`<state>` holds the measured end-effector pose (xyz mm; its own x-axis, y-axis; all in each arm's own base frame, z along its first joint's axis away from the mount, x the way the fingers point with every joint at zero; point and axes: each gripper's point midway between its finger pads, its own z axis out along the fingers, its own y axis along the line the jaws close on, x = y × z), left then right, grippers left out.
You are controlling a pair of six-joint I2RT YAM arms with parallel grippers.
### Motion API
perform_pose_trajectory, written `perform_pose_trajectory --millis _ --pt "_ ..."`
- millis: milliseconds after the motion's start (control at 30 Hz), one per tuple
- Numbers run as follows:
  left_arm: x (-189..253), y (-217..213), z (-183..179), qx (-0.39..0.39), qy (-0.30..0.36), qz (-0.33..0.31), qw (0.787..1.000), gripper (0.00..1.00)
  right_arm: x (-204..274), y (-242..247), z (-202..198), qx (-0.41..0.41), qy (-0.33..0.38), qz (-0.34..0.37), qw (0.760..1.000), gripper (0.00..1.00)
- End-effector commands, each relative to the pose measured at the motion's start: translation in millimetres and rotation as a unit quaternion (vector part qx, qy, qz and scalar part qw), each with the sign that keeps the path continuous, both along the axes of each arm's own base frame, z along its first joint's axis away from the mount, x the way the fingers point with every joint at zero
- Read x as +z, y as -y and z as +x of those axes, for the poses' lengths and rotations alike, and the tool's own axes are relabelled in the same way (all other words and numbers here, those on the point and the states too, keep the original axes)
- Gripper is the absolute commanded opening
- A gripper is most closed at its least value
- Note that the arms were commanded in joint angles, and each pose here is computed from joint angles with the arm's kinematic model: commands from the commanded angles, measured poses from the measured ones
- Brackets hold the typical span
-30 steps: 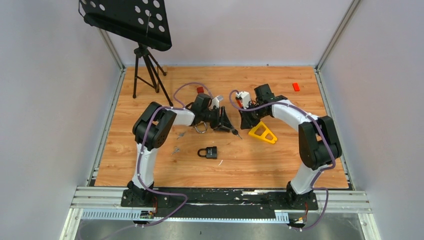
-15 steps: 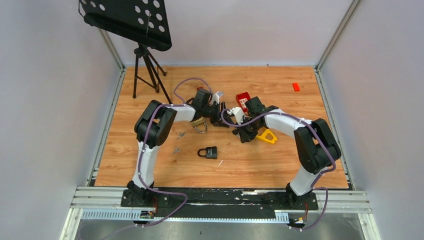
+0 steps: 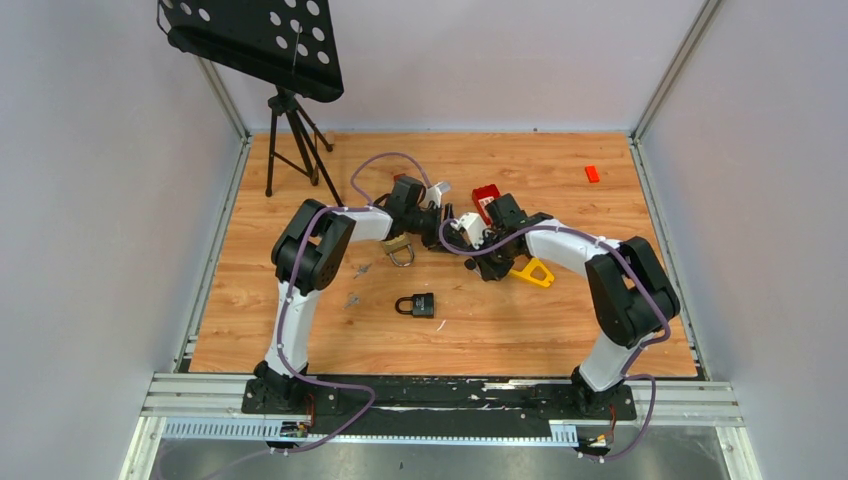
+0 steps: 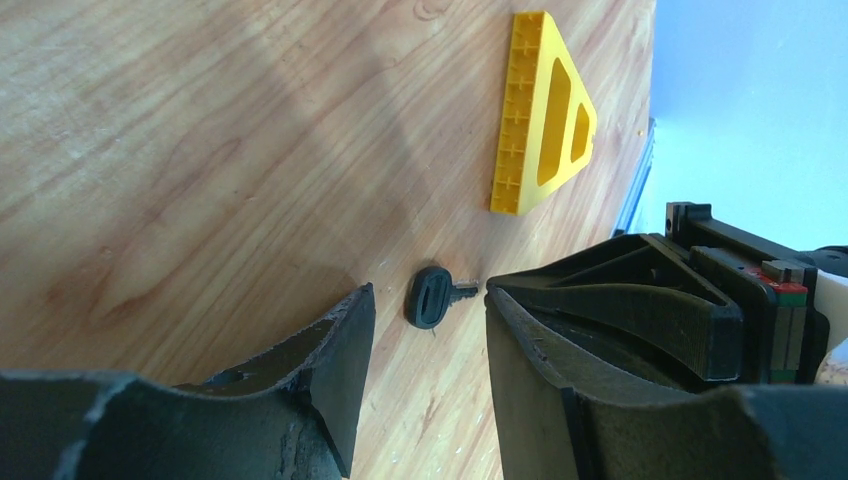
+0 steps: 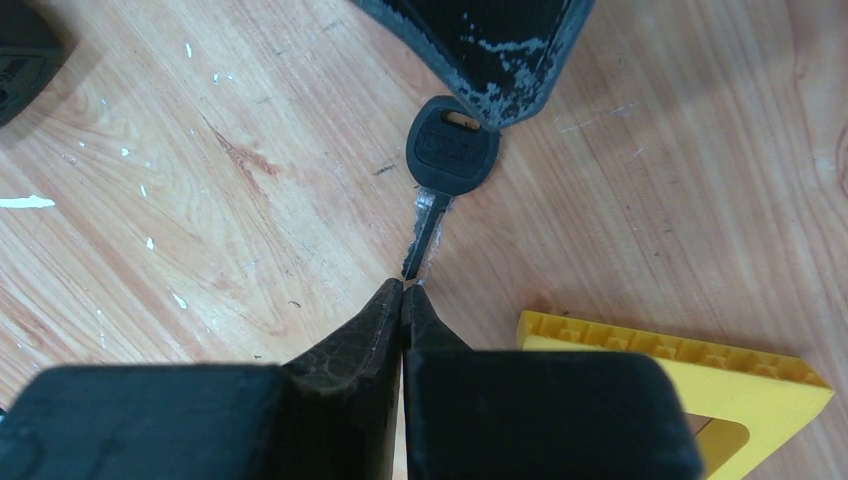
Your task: Unlock with the key
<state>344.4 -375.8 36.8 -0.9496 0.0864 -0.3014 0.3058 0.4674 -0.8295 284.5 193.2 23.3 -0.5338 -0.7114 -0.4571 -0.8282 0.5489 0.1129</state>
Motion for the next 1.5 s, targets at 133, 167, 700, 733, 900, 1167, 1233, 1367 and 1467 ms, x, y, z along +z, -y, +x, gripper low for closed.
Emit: perform_pose_trajectory --millis 133,167,700,733,900,1167,1233,1367,1467 --pt "-38.8 -12.7 -26.7 -0.036 -0.022 0.057 0.997 0.55 1.0 -9.9 7.1 0.002 0.016 0.004 1.000 0.04" --pt "-39.0 -13.2 -27.4 -0.037 -0.023 0.057 0.997 0.55 1.2 -10.0 7.2 0.001 0.016 0.004 1.000 0.04" --pt "-44.0 -6.9 -37.9 -0.067 -0.028 0.056 0.996 0.55 -8.0 -9.0 13.8 -0.003 0.022 -0.015 1.000 0.02" --pt "-44.7 -5.9 -39.6 -0.070 -0.029 0.056 0.996 0.55 -8.6 -9.0 13.7 -0.003 0.021 -0.015 1.000 0.02" --pt "-47.0 -2.7 -42.9 -0.082 -0.030 0.057 0.995 0.55 -11.0 -9.3 14.5 -0.002 0.020 -0.017 1.000 0.02" --pt "-53.9 0.3 -44.3 -0.090 -0.045 0.053 0.994 0.55 -14.5 -8.1 16.3 -0.002 0.021 -0.022 1.000 0.02" --pt "-53.4 1.1 -44.4 -0.091 -0.046 0.050 0.993 0.55 -15.4 -7.1 17.4 -0.002 0.023 -0.025 0.999 0.01" --pt "-48.4 4.7 -44.2 -0.101 -0.046 0.036 0.993 0.53 -16.6 -5.1 19.6 0.000 0.030 -0.031 0.999 0.01" --pt "-45.9 6.8 -43.9 -0.107 -0.046 0.028 0.993 0.52 -17.2 -3.7 21.6 0.003 0.036 -0.036 0.999 0.00"
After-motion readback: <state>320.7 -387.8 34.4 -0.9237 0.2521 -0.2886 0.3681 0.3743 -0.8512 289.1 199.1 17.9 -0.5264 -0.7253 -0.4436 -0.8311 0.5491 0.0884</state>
